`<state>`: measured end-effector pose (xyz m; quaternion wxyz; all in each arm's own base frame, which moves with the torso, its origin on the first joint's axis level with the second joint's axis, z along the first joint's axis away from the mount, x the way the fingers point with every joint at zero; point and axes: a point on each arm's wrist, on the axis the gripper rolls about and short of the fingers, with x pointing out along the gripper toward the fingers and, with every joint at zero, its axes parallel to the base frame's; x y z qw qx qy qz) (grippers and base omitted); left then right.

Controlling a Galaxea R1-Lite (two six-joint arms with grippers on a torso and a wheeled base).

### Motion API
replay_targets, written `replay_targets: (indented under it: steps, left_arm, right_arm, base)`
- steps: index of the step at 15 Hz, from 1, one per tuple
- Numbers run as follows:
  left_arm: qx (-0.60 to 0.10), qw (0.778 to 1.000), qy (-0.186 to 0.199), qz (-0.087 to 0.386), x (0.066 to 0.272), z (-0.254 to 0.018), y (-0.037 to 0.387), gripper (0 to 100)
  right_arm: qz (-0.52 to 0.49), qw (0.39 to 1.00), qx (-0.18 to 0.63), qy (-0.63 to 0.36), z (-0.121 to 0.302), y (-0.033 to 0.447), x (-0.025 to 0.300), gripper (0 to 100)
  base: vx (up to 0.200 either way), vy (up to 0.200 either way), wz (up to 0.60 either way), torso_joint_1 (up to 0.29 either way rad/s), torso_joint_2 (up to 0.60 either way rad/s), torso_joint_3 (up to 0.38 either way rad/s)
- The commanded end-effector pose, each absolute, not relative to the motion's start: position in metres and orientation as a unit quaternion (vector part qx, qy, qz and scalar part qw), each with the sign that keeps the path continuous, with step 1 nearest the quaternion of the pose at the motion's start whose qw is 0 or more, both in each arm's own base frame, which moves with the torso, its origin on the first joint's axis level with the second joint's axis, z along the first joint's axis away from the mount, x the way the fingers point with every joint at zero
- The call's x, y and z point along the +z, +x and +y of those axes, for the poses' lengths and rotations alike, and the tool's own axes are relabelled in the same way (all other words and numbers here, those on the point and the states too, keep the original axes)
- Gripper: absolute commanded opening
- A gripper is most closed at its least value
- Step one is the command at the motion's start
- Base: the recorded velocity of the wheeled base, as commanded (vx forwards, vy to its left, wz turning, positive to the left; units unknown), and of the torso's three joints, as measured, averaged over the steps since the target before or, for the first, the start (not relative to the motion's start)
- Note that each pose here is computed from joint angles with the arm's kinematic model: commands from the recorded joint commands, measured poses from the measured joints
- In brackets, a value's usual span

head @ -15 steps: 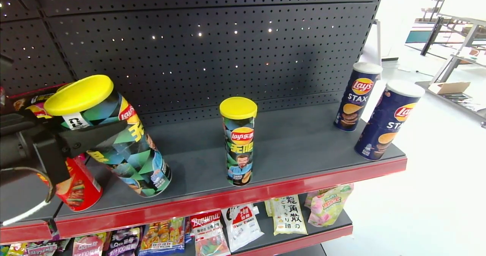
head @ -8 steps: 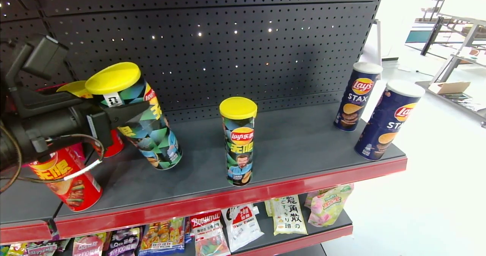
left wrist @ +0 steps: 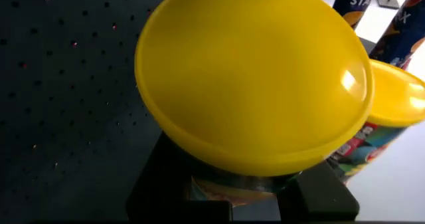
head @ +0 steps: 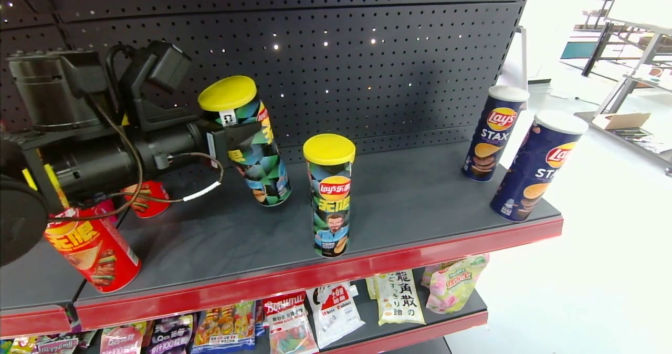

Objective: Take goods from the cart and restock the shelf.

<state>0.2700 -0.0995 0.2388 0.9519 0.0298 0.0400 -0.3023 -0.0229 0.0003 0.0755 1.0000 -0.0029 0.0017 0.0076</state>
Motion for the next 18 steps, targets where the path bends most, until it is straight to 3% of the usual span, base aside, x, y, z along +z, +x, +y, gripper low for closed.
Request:
replay_targets:
  steps: [1, 9, 18]
  left_arm:
    - [-0.314, 0.947, 0.031, 0.055, 0.229, -0.114, 0.290, 0]
    - [-0.330, 0.940, 0.055, 0.074, 0.205, -0.139, 0.326, 0]
    - [-0.333, 0.940, 0.053, 0.053, 0.194, -0.158, 0.357, 0]
  right_arm:
    - [0.002, 1.000, 0.008, -0.003, 0.000, -0.023, 0.075, 100]
    - [0.002, 1.000, 0.008, -0.003, 0.000, -0.023, 0.075, 100]
    - [0.002, 1.000, 0.008, -0.003, 0.000, -0.023, 0.075, 100]
  base:
    - [0.000, 0.000, 0.00, 0.000, 0.00, 0.000]
    - [0.000, 0.000, 0.00, 0.000, 0.00, 0.000]
    - [0.000, 0.000, 0.00, 0.000, 0.00, 0.000]
